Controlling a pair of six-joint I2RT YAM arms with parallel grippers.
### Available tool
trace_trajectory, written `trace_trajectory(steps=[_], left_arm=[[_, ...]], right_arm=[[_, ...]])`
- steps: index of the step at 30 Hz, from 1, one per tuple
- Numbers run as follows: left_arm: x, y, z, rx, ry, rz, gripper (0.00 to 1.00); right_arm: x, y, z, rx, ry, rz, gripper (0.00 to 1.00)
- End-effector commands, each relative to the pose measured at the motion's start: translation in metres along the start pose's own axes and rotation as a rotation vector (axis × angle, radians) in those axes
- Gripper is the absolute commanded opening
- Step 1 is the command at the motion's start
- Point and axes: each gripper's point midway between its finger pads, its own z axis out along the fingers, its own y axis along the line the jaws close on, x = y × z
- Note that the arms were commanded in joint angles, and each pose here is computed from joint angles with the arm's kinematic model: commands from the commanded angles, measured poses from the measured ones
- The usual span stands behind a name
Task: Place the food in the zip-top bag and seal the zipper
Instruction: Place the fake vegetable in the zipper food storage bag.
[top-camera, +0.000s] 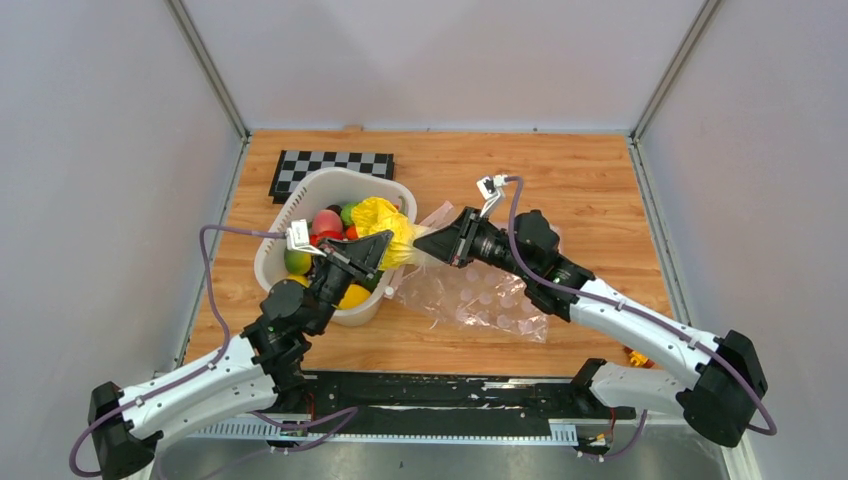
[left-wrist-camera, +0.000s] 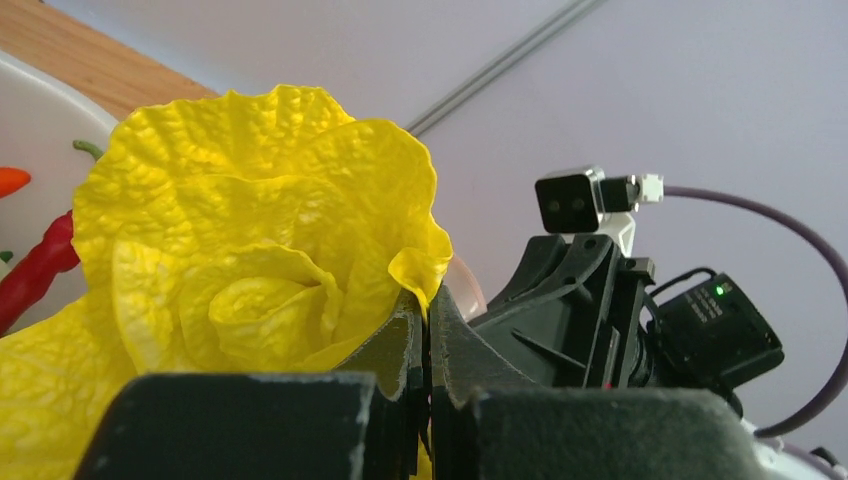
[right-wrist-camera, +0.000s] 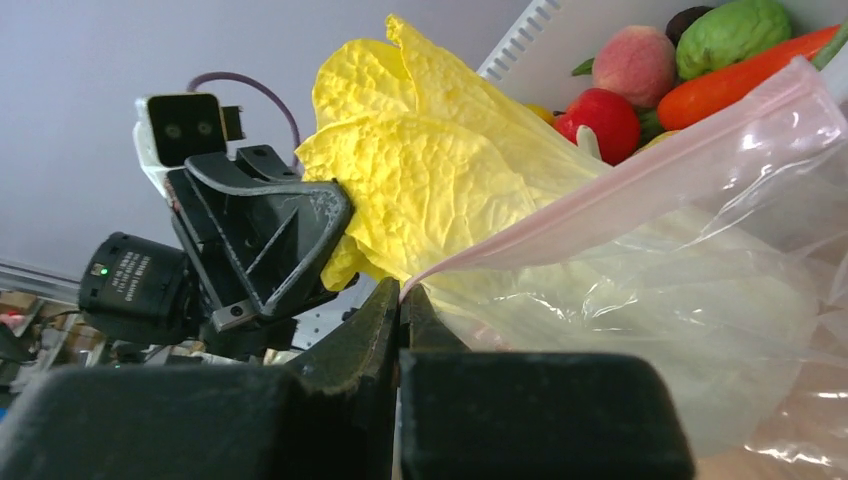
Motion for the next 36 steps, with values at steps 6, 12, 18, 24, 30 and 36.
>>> trace_trajectory(steps=[6, 12, 18, 24, 30, 36], left_arm=[[-0.054, -0.065, -0.013, 0.222, -0.129, -0.023, 0.00], [-0.056, -0.070, -0.020, 0.262, -0.129, -0.092, 0.00], [-0.039, -0.064, -0.012, 0.245, -0.083, -0.130, 0.00], [-0.015, -0.044, -0.004, 0.210, -0.055, -0.173, 0.00], [-0.012, -0.044, -0.004, 0.213, -0.046, -0.173, 0.00], [-0.025, -0.057, -0.009, 0.260, -0.060, -0.178, 0.00]], right_arm=[[-0.010, -0.031, -0.013, 0.174, 0.002, -0.235, 0.00], [-0.007, -0.014, -0.009, 0.053, -0.021, -0.216, 0.00], [-0.009, 0.012, -0.008, -0.081, -0.042, -0.159, 0.00], [-0.010, 0.032, -0.009, -0.173, -0.045, -0.107, 0.00], [-0.011, 0.031, -0.009, -0.165, -0.040, -0.131, 0.00], [-0.007, 0.028, -0.014, -0.181, -0.003, -0.226, 0.00]])
